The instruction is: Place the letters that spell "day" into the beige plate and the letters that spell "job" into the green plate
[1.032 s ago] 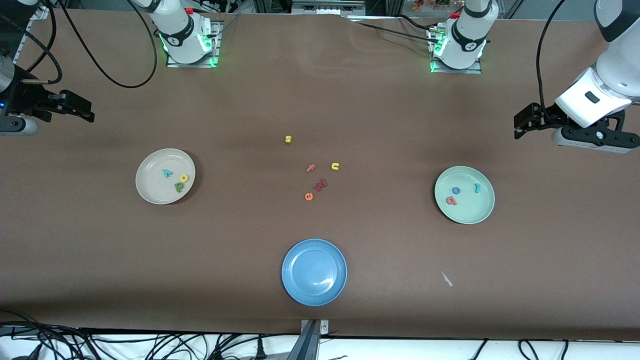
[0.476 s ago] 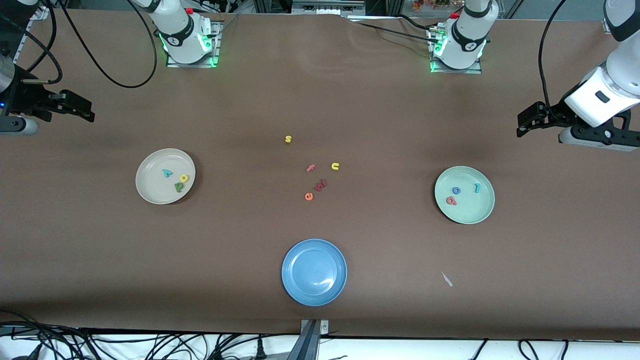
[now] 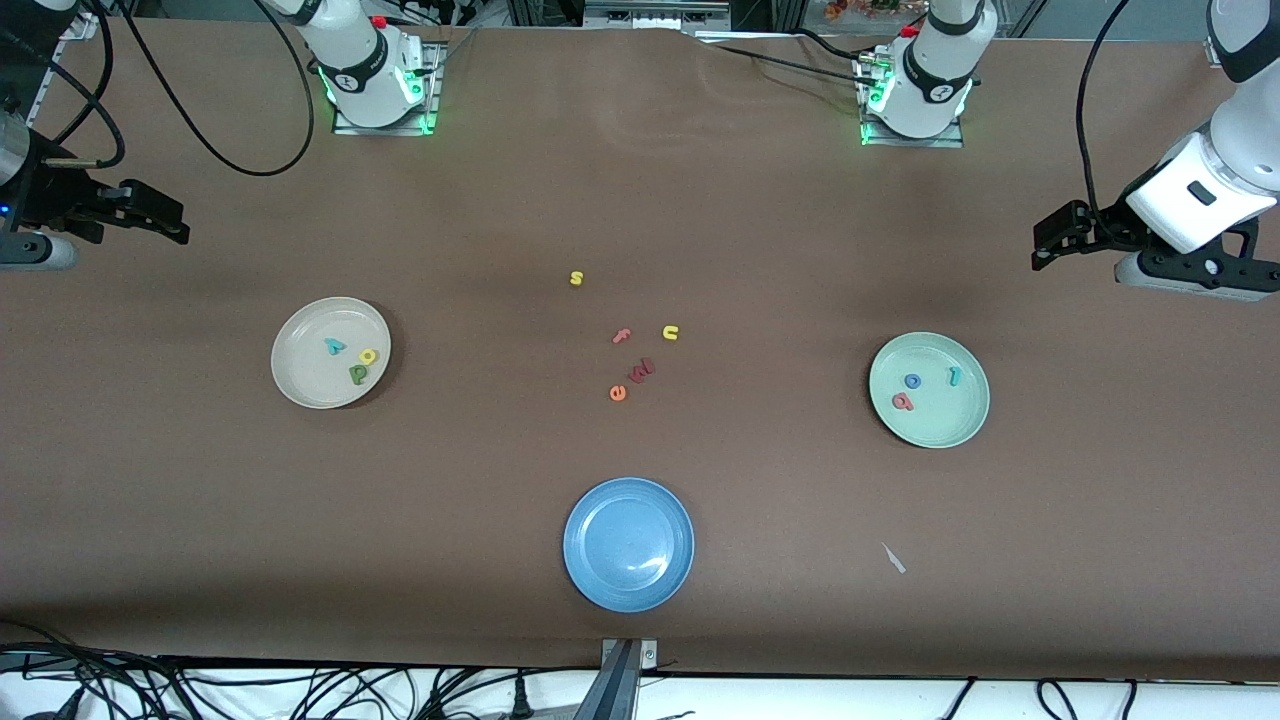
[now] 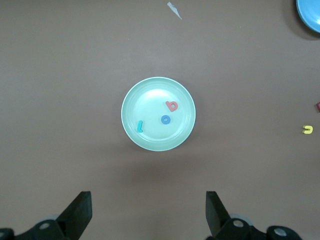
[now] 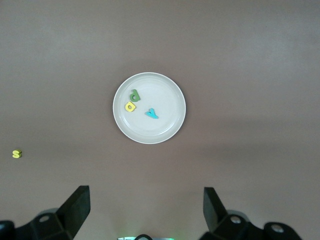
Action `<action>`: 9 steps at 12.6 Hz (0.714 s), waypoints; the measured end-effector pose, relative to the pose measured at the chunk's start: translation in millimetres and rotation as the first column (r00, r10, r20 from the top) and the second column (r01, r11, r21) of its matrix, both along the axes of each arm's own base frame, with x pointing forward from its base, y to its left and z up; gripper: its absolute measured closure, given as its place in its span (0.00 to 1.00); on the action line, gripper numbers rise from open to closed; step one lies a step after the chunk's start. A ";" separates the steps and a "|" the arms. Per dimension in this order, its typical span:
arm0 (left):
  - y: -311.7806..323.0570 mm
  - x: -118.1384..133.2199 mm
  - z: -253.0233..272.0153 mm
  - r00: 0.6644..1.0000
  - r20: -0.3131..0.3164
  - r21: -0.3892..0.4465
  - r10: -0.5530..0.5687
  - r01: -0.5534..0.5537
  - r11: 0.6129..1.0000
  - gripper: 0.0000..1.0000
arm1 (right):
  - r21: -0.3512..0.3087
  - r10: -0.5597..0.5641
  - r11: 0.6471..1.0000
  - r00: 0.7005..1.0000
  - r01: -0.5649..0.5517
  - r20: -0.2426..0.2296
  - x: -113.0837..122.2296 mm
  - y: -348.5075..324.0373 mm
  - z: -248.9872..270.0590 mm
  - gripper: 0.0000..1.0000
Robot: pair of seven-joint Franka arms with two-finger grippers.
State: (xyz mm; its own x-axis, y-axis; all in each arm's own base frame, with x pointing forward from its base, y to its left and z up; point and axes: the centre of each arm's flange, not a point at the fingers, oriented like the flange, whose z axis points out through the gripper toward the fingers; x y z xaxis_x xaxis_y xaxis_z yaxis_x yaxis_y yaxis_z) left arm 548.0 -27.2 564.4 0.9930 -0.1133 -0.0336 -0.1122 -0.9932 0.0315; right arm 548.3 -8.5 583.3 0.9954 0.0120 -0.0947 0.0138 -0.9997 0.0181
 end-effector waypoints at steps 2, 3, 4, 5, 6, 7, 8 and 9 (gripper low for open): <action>0.5 -0.4 -0.3 1.000 -0.004 0.000 0.002 -0.002 1.000 0.00 | 0.000 0.000 1.000 1.000 0.000 0.000 0.0 0.0 0.0 0.00; 0.6 -0.5 -0.3 1.000 -0.005 0.000 0.003 -0.003 1.000 0.00 | 0.000 0.000 1.000 1.000 0.000 0.000 0.0 0.0 0.0 0.00; 1.0 -0.4 -0.3 1.000 -0.005 0.000 0.004 -0.004 1.000 0.00 | 0.000 0.000 1.000 1.000 0.000 0.000 0.0 0.0 0.0 0.00; 1.3 -0.4 -0.3 1.000 -0.005 0.000 0.004 -0.004 1.000 0.00 | 0.000 0.000 1.000 1.000 0.000 0.000 0.0 0.0 0.0 0.00; 1.4 -0.4 -0.2 1.000 -0.005 0.001 0.005 -0.005 1.000 0.00 | 0.000 0.000 1.000 1.000 0.000 0.000 0.0 0.0 0.0 0.00; 1.3 -0.4 -0.1 1.000 -0.004 0.001 0.004 -0.004 1.000 0.00 | 0.000 0.000 1.000 1.000 0.000 0.000 0.0 0.0 0.0 0.00; 1.3 -0.4 -0.1 1.000 -0.004 0.001 0.004 -0.004 1.000 0.00 | 0.000 0.000 1.000 1.000 0.000 0.000 0.0 0.0 0.0 0.00; 1.2 -0.4 0.1 1.000 -0.004 0.000 0.004 -0.004 1.000 0.00 | 0.000 0.000 1.000 1.000 0.000 0.000 0.0 0.0 0.0 0.00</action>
